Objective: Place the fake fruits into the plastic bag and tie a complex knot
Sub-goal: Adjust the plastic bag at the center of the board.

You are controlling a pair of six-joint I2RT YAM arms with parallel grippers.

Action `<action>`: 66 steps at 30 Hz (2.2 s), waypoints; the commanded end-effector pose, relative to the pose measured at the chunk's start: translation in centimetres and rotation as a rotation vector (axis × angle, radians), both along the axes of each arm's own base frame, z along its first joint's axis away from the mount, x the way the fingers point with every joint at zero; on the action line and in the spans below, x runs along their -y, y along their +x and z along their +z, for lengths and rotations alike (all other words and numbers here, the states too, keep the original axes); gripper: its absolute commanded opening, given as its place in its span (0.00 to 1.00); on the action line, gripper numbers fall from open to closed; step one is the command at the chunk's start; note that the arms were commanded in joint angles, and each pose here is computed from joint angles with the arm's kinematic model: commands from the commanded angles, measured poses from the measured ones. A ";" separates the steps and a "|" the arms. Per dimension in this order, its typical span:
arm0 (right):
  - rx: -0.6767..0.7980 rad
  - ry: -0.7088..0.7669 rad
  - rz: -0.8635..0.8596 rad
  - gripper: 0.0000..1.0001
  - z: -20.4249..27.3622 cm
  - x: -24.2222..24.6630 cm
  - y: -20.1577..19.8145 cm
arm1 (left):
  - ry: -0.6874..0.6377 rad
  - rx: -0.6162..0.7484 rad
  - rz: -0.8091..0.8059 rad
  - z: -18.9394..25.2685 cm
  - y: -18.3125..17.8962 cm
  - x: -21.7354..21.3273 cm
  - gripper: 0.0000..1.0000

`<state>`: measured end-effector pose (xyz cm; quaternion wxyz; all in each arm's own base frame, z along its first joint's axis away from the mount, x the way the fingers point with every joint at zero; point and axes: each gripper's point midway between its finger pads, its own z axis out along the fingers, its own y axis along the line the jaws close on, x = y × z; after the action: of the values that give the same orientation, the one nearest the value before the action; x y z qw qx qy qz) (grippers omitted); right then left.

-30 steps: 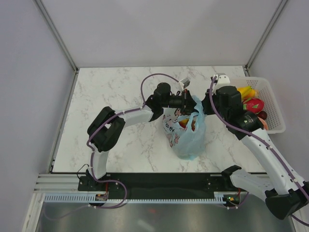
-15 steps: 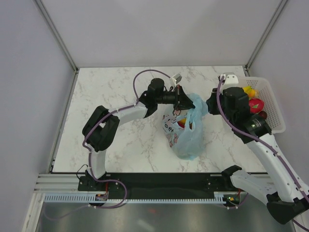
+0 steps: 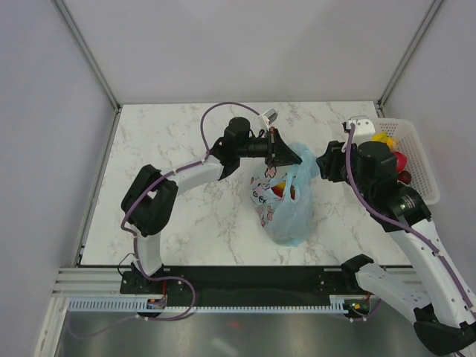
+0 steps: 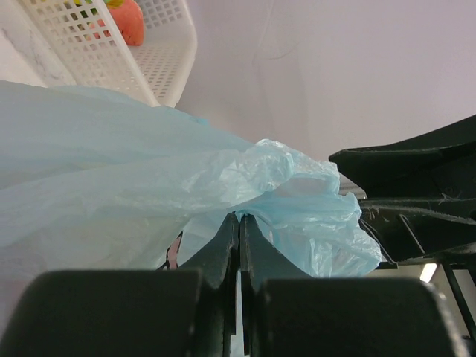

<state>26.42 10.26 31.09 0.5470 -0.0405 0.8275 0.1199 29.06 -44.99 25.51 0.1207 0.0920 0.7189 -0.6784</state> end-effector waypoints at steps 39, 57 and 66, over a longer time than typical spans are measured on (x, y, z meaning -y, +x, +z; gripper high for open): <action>-0.071 -0.272 0.128 0.40 6.8 -15.7 -8.8 | 0.024 0.087 0.051 0.4 1.2 -0.8 0.02; -0.195 -0.476 -0.012 0.36 -1.2 -13.6 -6.1 | 0.029 0.085 0.050 -0.1 1.5 -0.7 0.02; -0.246 -0.546 -0.075 0.35 -3.4 -11.7 -4.8 | 0.031 0.085 0.049 -0.2 1.5 -0.7 0.02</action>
<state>22.01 24.88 28.27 0.4366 -0.1268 0.8882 -0.0667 30.17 -44.42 24.05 0.1345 0.0830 0.7375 -0.6566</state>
